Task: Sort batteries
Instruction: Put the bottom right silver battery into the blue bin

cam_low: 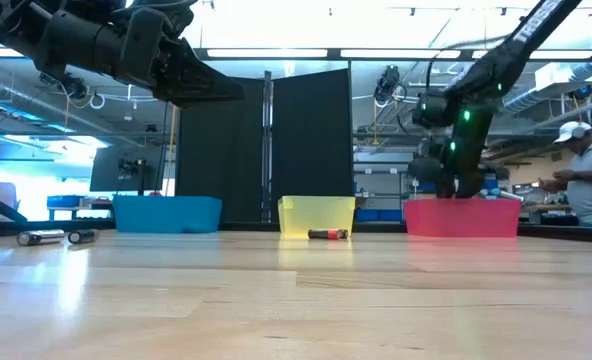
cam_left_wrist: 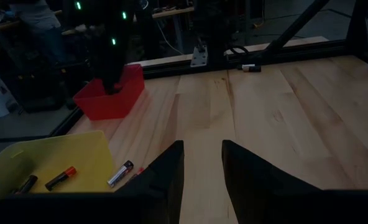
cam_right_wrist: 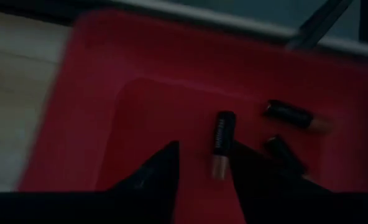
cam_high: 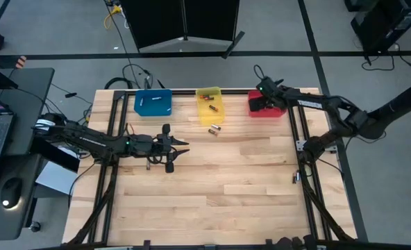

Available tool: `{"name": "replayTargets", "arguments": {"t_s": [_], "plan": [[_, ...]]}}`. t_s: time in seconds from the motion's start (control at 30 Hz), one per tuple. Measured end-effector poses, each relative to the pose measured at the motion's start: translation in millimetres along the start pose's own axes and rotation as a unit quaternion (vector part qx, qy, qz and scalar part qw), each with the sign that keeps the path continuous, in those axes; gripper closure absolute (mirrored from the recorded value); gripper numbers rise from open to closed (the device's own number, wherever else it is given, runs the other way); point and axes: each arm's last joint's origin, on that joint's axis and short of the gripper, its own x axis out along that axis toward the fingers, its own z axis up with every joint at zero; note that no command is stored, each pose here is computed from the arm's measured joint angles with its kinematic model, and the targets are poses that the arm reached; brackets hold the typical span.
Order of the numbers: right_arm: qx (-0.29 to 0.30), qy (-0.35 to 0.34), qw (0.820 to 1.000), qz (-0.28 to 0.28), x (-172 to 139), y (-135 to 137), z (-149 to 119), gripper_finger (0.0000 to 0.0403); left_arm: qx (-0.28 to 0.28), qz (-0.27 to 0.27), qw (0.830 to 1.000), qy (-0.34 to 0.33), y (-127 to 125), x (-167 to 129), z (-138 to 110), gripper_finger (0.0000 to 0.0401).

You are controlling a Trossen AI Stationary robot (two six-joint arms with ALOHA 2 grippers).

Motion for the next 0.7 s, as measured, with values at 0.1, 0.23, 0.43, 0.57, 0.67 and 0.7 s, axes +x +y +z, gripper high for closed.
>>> {"name": "replayTargets", "arguments": {"t_s": [0.1, 0.23, 0.43, 0.57, 0.67, 0.7], "plan": [[-0.041, -0.005, 0.999, 0.010, -30, 5, 9, 0.0248, 0.000, 0.000, 1.000, 0.000, 0, 0, 0, 0.0284], [-0.119, -0.012, 0.992, 0.033, -79, 13, 8, 0.0247, 0.000, 0.000, 1.000, 0.000, 0, 0, 0, 0.0284], [-0.224, 0.005, 0.972, 0.076, -137, 24, -28, 0.0246, 0.000, 0.000, 1.000, 0.000, 0, 0, 0, 0.0284], [-0.269, 0.052, 0.956, 0.105, -159, 32, -63, 0.0247, 0.000, 0.000, 1.000, 0.000, 0, 0, 0, 0.0284], [-0.300, 0.095, 0.942, 0.119, -170, 40, -88, 0.0247, 0.000, 0.000, 1.000, 0.000, 0, 0, 0, 0.0284], [-0.310, 0.111, 0.936, 0.122, -172, 43, -96, 0.0247, 0.000, 0.000, 1.000, 0.000, 0, 0, 0, 0.0284]]}}
